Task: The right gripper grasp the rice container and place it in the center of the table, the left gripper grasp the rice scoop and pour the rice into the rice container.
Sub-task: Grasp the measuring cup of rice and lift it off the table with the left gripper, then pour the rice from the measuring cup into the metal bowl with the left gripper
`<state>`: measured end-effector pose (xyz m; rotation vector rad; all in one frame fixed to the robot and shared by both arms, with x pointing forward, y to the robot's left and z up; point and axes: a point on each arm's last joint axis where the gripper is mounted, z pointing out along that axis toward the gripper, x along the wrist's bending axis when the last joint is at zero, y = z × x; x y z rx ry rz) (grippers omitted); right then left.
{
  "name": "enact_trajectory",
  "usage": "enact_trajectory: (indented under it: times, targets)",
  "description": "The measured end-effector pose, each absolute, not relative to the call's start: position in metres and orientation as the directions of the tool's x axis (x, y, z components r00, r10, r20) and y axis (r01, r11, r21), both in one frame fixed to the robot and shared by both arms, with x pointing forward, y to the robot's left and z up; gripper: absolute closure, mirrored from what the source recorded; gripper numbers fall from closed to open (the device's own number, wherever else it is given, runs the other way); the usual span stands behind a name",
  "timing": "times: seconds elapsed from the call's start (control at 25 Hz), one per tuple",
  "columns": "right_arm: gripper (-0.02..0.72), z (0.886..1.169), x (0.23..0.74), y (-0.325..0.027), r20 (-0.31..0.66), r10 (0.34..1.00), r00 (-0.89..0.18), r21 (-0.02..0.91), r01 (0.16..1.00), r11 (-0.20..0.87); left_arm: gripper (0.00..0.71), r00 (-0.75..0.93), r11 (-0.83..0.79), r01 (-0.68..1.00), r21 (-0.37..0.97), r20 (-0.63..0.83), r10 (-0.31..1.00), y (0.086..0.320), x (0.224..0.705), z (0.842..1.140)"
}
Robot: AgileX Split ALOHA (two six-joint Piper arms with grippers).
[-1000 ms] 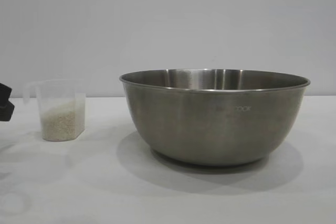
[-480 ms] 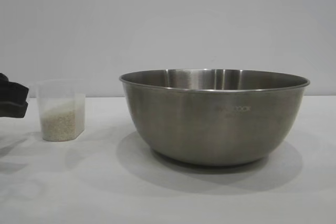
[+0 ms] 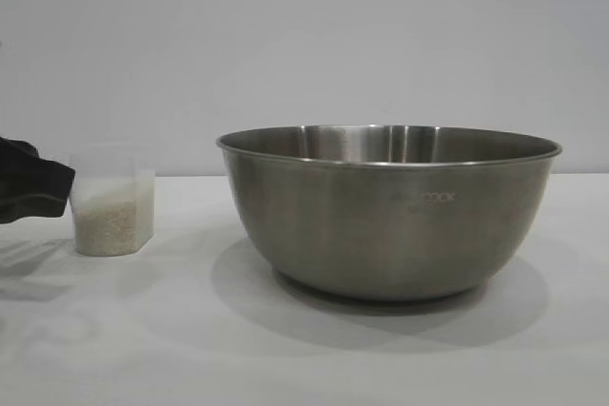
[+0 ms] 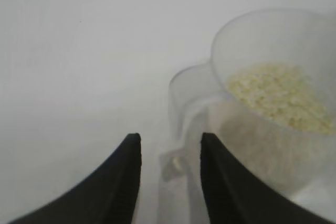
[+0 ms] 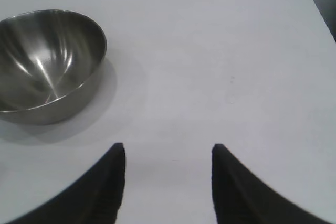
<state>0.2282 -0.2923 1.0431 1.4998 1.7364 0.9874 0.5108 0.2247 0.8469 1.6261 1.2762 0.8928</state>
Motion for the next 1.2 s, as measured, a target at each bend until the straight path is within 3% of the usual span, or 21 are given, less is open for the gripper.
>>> enact_trajectory:
  times: [0.04, 0.24, 0.52, 0.76, 1.0, 1.2]
  targets:
    - [0.344, 1.043, 0.228, -0.292, 0.01, 0.988, -0.151, 0.855, 0.514, 0.07, 0.487, 0.221, -0.105, 0.348, 0.932, 0.028, 0.975, 0.223, 0.515, 0.847]
    - [0.344, 1.043, 0.228, -0.292, 0.01, 0.988, -0.151, 0.855, 0.514, 0.07, 0.71, 0.223, -0.106, 0.28, 0.954, 0.043, 0.974, 0.217, 0.536, 0.855]
    - [0.344, 1.043, 0.228, -0.292, 0.01, 0.988, -0.151, 0.855, 0.514, 0.07, 0.71, 0.305, -0.21, 0.19, 0.959, 0.146, 0.941, 0.208, 0.547, 0.869]
    - [0.344, 1.043, 0.228, -0.292, 0.01, 0.988, -0.151, 0.855, 0.514, 0.07, 0.71, 0.422, -0.387, -0.161, 0.908, 0.418, 0.805, 0.187, 0.555, 0.932]
    - [0.344, 1.043, 0.228, -0.292, 0.01, 0.988, -0.151, 0.855, 0.514, 0.07, 0.71, 0.393, -0.54, -0.515, 0.665, 0.744, 0.541, 0.16, 0.56, 0.987]
    - [0.344, 1.043, 0.228, -0.292, 0.01, 0.988, -0.151, 0.855, 0.514, 0.07, 0.71, 0.267, -0.65, -0.694, 0.31, 0.949, 0.168, 0.123, 0.556, 0.994]
